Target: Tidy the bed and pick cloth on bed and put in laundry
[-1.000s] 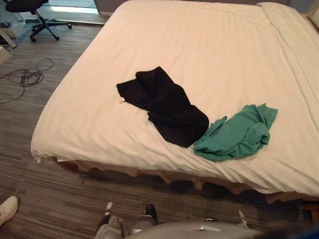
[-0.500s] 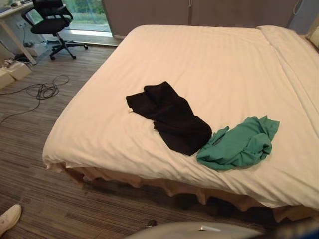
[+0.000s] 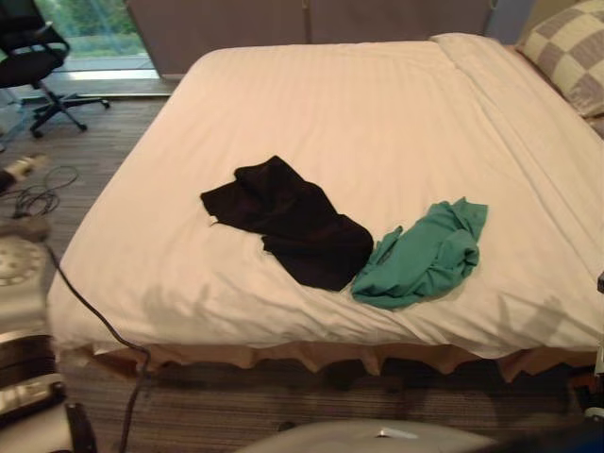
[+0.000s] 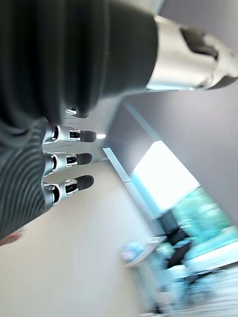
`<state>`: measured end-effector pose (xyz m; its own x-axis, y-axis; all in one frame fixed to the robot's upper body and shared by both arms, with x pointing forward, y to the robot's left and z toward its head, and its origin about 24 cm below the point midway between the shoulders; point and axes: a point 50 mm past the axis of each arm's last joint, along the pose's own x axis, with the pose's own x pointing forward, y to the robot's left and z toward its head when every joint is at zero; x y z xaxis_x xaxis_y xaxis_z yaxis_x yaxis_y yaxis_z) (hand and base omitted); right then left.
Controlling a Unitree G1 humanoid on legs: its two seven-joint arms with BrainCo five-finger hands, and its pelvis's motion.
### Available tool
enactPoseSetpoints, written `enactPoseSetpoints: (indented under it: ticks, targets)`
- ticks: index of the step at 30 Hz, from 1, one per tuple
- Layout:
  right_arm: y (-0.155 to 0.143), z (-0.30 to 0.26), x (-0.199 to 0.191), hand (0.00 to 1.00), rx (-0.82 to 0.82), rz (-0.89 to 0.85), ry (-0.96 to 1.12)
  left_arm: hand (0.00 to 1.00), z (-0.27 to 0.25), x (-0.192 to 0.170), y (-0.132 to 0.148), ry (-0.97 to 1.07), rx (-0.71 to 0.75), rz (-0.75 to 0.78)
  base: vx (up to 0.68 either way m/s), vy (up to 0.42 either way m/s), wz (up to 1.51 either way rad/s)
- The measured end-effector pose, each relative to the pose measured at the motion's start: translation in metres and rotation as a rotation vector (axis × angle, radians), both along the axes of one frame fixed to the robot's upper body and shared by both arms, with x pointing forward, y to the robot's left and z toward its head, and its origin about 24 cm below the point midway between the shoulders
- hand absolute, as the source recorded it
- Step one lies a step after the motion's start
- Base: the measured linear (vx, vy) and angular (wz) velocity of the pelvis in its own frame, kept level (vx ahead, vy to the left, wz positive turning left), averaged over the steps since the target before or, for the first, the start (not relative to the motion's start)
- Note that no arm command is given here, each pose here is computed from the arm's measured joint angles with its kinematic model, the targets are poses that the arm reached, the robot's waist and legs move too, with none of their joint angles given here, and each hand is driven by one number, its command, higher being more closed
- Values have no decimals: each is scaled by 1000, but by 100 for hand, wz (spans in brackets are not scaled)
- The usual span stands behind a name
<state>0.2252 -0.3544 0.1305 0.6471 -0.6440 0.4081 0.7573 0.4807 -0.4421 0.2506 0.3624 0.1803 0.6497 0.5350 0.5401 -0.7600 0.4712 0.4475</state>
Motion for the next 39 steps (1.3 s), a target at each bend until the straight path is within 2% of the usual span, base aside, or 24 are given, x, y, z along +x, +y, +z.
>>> enactPoseSetpoints:
  ticks: [6,10,18,23,32,38,39]
  targets:
    - [46,4,19,0,-78,206,20,0,-4,22,-61,41,134,-175,-14,-45,-19]
    - [69,5,29,0,-104,324,43,0,-11,34,-75,83,130,-211,-82,-6,-22]
    - [96,35,37,0,-162,434,-71,0,-19,57,-71,231,158,-163,-74,-11,-22]
    - [109,53,28,0,-204,482,-166,0,-2,65,-73,206,166,-143,-69,-11,-4]
    - [133,58,13,0,-196,564,-257,0,-16,71,-64,299,139,-121,-33,-19,-15]
    - [145,74,2,0,-219,621,-349,0,-34,78,-55,434,98,-151,-24,-33,-12]
    - [148,76,1,0,-221,640,-364,100,-32,79,-54,433,104,-151,-24,-36,-11]
